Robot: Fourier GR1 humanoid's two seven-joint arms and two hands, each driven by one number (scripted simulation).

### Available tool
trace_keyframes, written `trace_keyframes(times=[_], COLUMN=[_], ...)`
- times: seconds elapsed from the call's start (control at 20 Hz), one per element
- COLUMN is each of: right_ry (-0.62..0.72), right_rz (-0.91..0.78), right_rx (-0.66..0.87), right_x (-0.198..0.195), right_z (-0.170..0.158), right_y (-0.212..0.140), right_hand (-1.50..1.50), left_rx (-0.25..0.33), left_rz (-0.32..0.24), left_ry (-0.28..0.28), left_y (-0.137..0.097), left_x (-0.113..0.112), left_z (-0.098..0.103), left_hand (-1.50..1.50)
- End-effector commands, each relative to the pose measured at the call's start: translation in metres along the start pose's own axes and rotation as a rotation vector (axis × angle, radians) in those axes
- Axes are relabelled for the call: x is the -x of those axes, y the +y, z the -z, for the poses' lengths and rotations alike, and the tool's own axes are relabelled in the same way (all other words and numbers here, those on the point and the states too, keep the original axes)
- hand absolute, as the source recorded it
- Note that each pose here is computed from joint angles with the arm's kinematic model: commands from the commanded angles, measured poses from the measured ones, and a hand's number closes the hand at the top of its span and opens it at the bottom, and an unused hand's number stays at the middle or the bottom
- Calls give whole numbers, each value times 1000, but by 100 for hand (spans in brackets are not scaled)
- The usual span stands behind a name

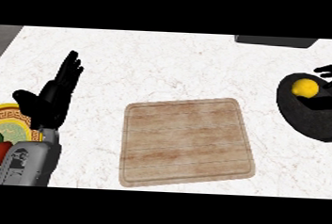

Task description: Pick the lemon from the cutting board and place it in the pan

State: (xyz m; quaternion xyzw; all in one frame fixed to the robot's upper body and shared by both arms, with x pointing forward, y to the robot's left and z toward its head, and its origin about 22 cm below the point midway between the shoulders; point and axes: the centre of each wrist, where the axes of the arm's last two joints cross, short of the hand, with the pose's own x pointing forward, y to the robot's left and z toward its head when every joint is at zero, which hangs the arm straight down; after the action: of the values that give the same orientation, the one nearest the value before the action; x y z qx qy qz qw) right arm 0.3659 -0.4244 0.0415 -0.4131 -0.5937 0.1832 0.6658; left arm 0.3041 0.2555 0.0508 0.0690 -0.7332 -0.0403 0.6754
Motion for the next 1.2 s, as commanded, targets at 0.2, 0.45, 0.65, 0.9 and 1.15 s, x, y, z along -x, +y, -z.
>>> trace_keyframes(times=[0.2, 0.45, 0.65, 0.9, 1.15], right_ry=[-30, -128, -136, -151, -241], right_rz=[114, 305, 495, 624, 671], right_rx=[-115, 60, 101, -7, -73], right_x=[15, 36, 44, 92, 125], right_z=[-3, -12, -15, -43, -72], right_y=[11, -4, -11, -49, -89], right_hand=[-150, -150, -150, -150, -150], left_rx=[-1, -35, -47, -48, -90], left_rz=[-9, 0, -1, 7, 11], left_ry=[3, 0, 15, 36, 65], left_y=[7, 9, 5, 18, 28], left_x=[-16, 6, 8, 1, 6], left_z=[10, 1, -3, -10, -4], left_hand=[0, 0, 0, 0, 0])
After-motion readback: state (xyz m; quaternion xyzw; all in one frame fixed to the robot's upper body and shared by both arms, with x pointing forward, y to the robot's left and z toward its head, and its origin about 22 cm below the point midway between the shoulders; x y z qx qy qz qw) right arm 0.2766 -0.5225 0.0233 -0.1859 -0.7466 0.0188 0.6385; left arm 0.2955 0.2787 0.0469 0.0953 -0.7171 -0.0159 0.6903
